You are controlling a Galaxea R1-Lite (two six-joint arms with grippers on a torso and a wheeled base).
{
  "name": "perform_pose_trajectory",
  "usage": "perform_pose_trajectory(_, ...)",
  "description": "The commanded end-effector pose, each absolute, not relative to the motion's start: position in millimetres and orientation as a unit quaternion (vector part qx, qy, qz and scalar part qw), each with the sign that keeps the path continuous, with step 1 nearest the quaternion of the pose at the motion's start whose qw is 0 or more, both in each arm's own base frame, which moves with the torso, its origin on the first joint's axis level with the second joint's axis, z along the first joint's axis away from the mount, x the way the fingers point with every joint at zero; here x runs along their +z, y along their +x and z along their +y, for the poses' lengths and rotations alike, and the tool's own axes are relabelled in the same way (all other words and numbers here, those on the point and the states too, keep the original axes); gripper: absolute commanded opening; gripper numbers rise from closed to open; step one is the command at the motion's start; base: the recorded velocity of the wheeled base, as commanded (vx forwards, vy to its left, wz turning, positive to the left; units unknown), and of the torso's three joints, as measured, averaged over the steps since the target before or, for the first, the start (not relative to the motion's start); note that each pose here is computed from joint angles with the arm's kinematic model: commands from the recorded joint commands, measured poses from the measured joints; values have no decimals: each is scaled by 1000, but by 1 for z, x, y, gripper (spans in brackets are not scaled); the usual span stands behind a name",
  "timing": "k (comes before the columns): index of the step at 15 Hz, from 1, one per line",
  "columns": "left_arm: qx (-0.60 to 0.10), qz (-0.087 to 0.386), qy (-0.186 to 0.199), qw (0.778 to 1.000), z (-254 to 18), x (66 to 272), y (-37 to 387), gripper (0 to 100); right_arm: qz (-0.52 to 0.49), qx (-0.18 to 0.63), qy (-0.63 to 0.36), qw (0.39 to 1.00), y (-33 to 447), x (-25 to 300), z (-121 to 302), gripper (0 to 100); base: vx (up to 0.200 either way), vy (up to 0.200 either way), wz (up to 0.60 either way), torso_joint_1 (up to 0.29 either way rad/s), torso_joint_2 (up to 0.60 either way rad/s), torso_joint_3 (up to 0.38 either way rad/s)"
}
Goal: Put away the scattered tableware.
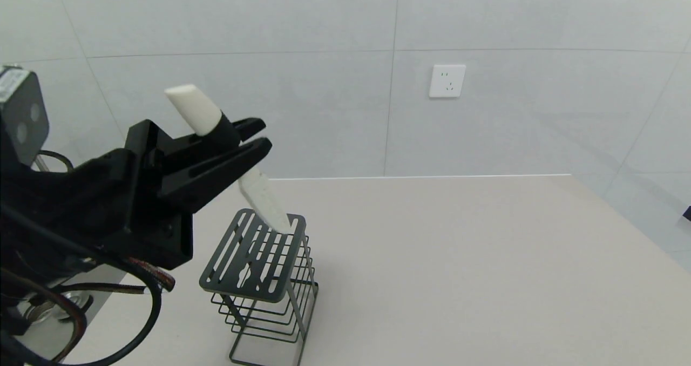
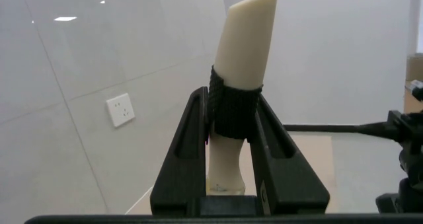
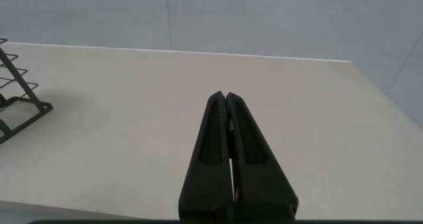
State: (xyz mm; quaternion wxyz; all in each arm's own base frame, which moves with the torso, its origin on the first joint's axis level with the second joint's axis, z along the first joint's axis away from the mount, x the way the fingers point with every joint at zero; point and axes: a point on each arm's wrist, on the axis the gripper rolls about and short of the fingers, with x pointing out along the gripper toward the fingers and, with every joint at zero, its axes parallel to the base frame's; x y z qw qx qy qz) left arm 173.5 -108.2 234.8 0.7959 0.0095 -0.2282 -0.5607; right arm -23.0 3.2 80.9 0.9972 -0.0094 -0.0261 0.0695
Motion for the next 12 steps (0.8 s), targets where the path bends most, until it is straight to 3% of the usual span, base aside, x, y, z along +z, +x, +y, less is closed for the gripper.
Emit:
perform_pose_trajectory(1, -565, -203, 30, 800, -101, 217, 177, 0, -26, 70, -9, 997, -23, 81, 3, 0, 0, 0, 0, 0, 0, 0)
perform_pose_trajectory(8, -565, -164, 42, 807, -119, 185, 215, 0, -26, 70, -7, 997, -23, 81, 3, 0, 0, 0, 0, 0, 0, 0)
perform_pose_trajectory(12, -562, -181, 44, 806, -121, 193, 221, 0, -26, 70, -6, 997, -23, 81, 3, 0, 0, 0, 0, 0, 0, 0)
